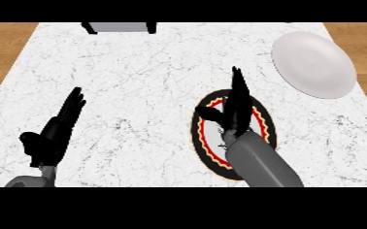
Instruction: Pick the eggplant from the plate and place it in the plate
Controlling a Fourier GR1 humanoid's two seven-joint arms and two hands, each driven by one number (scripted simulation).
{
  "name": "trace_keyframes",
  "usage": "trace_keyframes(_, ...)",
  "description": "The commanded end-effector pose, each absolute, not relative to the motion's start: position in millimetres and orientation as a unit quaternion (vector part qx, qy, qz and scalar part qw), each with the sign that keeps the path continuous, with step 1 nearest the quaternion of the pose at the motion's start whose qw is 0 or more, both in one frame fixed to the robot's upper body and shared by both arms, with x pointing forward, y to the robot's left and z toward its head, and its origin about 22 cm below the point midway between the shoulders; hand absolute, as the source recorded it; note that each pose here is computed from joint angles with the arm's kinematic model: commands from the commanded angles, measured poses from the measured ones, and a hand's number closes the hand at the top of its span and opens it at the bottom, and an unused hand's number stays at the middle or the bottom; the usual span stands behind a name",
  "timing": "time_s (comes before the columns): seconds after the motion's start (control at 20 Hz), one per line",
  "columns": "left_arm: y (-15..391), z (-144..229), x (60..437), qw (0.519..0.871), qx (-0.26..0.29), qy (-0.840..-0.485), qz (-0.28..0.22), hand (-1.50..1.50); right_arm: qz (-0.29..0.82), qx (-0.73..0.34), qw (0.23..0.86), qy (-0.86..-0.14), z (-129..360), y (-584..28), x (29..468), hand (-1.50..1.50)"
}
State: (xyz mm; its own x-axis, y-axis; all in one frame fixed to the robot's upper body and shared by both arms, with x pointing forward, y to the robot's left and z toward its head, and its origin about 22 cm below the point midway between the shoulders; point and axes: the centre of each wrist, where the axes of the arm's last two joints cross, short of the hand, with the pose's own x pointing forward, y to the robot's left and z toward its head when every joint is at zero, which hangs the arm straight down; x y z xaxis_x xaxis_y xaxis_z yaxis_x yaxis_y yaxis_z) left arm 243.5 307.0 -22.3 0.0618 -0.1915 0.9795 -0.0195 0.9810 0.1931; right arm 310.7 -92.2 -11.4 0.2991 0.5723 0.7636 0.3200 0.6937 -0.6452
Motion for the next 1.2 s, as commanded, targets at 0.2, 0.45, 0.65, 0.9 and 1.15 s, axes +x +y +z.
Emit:
trace_keyframes(0.2, 302, -20, 250, 0.723, 0.078, -0.685, -0.051, 0.00, 0.227, -0.400, 0.783, -0.420, 20, -79, 307, -1.50)
trace_keyframes(0.45, 305, -13, 258, 0.722, 0.071, -0.685, -0.066, 0.00, 0.235, -0.387, 0.811, -0.370, 57, -83, 312, -1.50)
trace_keyframes(0.65, 320, -27, 242, 0.722, 0.075, -0.685, -0.060, 0.00, 0.241, -0.390, 0.826, -0.327, 60, -103, 311, -1.50)
trace_keyframes(0.9, 304, -25, 247, 0.718, 0.081, -0.688, -0.061, 0.00, 0.253, -0.392, 0.834, -0.293, 59, -114, 313, -1.50)
trace_keyframes(1.15, 287, -16, 254, 0.720, 0.062, -0.688, -0.062, 0.00, 0.270, -0.385, 0.844, -0.259, 41, -100, 320, -1.50)
